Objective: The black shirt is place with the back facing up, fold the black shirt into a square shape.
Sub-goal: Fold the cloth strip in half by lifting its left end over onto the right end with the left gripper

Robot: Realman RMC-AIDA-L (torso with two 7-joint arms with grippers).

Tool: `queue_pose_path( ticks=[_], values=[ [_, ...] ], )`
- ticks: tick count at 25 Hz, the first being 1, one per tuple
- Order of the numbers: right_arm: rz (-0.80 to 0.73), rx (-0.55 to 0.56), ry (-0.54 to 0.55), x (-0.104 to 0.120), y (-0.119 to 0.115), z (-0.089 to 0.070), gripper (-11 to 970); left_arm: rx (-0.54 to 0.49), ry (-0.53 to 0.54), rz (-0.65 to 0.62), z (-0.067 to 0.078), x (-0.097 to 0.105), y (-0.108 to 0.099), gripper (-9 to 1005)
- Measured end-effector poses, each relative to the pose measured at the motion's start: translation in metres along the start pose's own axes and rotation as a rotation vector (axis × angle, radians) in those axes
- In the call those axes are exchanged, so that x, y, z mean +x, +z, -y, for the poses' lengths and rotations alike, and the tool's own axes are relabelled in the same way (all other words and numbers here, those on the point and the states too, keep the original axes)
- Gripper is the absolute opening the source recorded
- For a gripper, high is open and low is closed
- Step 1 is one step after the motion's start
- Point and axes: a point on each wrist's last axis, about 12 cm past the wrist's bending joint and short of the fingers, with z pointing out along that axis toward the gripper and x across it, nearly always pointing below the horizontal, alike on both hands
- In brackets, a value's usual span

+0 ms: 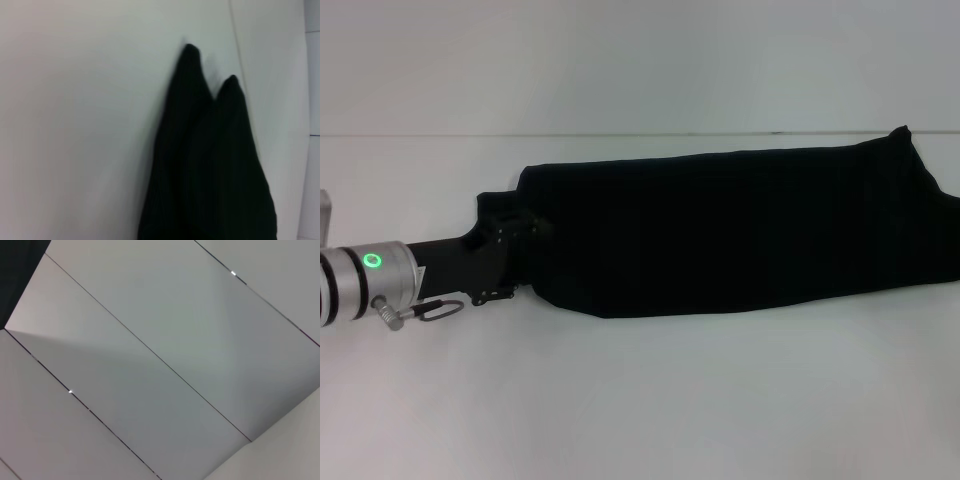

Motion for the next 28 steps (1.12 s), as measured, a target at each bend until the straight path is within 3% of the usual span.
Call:
queue_pose_path(
  ticks=[14, 17, 22, 28],
  values=[
    [0.008, -0.006, 0.001, -0.001, -0.001, -0.001, 682, -0.041, -0.003, -0.004, -0.005, -0.002, -0.003, 652],
    [0.009, -0.004, 0.000, -0.002, 0.000, 0.000, 681, -0.041, -0.001, -0.003, -0.006, -0.003, -0.005, 413],
    [0.009, -0.003, 0.005, -0.003, -0.001, 0.000, 683, -0.032, 0.053, -0.011, -0.007, -0.008, -0.013, 206],
    [0.010, -0.004, 0.013, -0.004, -0.001, 0.000, 683, -0.043, 0.174, 0.023, -0.010, -0.020, -0.029, 33]
  ],
)
